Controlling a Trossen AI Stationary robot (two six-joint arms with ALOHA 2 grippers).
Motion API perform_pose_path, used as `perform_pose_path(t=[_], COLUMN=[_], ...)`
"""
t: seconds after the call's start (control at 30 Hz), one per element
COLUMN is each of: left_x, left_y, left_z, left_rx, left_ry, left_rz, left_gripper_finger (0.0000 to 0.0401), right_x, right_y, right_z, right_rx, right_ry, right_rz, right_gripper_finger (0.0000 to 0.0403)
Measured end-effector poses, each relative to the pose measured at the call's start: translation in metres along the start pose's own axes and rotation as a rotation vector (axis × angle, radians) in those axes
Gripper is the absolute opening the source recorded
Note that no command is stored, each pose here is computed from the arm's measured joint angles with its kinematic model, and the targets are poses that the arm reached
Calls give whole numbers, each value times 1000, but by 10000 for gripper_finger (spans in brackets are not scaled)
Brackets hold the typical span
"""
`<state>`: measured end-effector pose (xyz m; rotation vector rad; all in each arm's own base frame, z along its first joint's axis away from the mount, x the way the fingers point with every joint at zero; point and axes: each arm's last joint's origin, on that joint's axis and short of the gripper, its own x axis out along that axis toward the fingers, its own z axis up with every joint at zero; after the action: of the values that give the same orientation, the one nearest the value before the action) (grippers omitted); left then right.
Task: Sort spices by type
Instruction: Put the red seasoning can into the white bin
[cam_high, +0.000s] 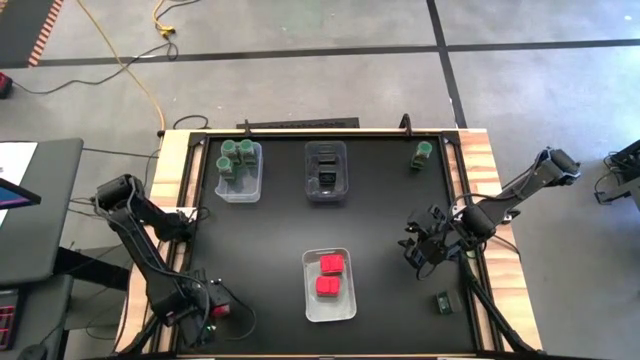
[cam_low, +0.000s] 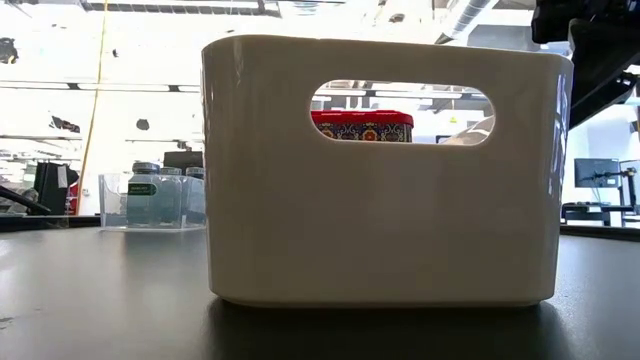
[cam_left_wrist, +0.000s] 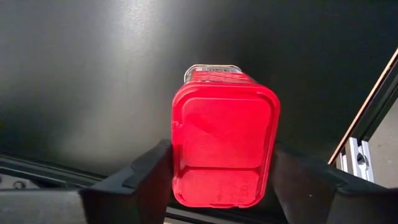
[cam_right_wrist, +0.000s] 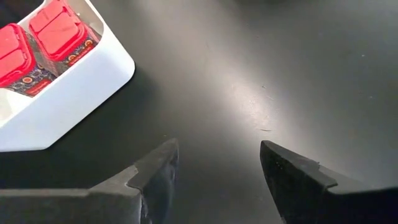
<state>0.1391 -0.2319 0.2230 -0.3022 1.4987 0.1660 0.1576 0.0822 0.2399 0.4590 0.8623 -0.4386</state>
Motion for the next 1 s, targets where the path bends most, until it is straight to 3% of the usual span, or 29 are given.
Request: perform_pose_path(t=[0.43,0.73,1.0], left_x=[0,-18,-69], left_y=[1,2,-2], left_z=[4,22,70], left_rx=[-32,-56,24], left_ry=[-2,-28,-337], left_rz=[0,22,-1], left_gripper_finger=[218,215,214], right_x=[0,0,0], right_y=[1,2,3], right_z=[1,1,1], right_rx=[7,7,12], right_ry=[-7,-9,-13], right_rz=[13,17,26], right_gripper_finger=[255,255,255])
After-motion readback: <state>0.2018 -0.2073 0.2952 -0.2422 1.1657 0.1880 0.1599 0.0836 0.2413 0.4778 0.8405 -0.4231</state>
